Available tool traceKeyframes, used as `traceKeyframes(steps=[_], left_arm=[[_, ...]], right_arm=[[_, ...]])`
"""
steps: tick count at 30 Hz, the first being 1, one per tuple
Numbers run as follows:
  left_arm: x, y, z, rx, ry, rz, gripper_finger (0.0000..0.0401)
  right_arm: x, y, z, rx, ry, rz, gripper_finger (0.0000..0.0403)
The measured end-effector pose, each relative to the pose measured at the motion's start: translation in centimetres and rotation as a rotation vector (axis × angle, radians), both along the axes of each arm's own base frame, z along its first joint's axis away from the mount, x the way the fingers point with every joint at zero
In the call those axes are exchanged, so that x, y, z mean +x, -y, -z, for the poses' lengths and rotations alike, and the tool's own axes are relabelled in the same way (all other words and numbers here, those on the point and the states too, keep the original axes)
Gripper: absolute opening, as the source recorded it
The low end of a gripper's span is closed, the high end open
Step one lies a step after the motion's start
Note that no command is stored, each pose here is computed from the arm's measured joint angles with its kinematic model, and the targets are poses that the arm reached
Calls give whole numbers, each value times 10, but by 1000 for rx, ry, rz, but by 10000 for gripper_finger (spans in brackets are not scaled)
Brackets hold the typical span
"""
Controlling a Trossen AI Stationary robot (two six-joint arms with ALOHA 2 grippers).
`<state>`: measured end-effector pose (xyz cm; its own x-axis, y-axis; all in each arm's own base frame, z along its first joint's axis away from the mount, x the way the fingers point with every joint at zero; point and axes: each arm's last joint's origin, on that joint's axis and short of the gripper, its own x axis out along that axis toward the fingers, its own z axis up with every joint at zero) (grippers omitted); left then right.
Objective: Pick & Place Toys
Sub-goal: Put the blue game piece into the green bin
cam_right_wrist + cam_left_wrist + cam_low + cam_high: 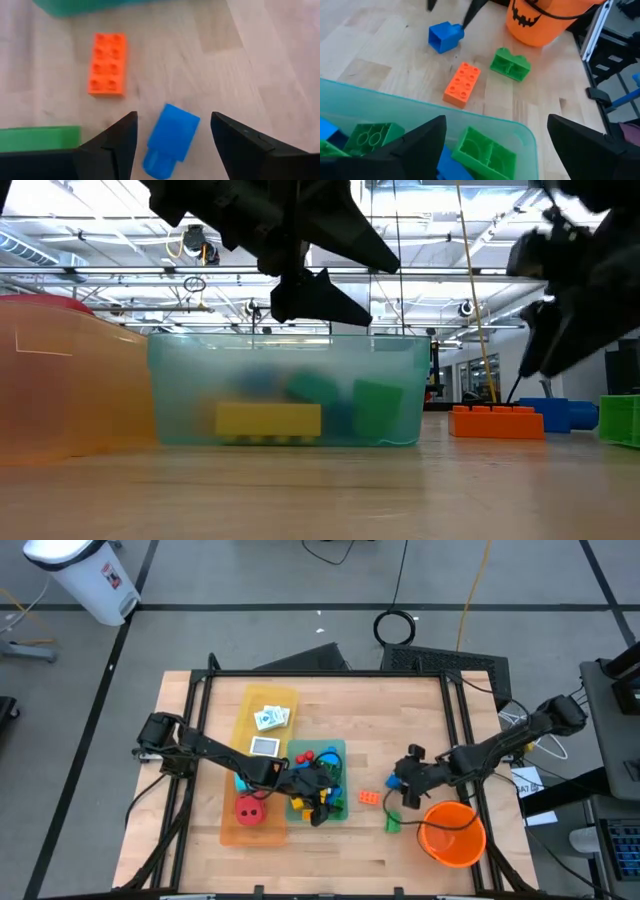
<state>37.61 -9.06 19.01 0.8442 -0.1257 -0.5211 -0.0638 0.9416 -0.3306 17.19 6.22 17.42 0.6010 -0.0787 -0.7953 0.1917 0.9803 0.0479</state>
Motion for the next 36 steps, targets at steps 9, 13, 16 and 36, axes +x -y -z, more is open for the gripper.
traceKeyframes(steps=[9, 13, 16, 36], left_arm=[[0, 0, -1, 16, 11, 11, 346], [0, 0, -1, 15, 11, 11, 346], [0, 0, -1, 15, 11, 10, 346], [12, -11, -19, -72, 227, -184, 347]], right_arm=[[8, 17, 35, 96, -199, 18, 221], [11, 21, 40, 81, -230, -11, 210], [11, 21, 40, 79, -231, -19, 194], [26, 18, 19, -240, 45, -225, 90]])
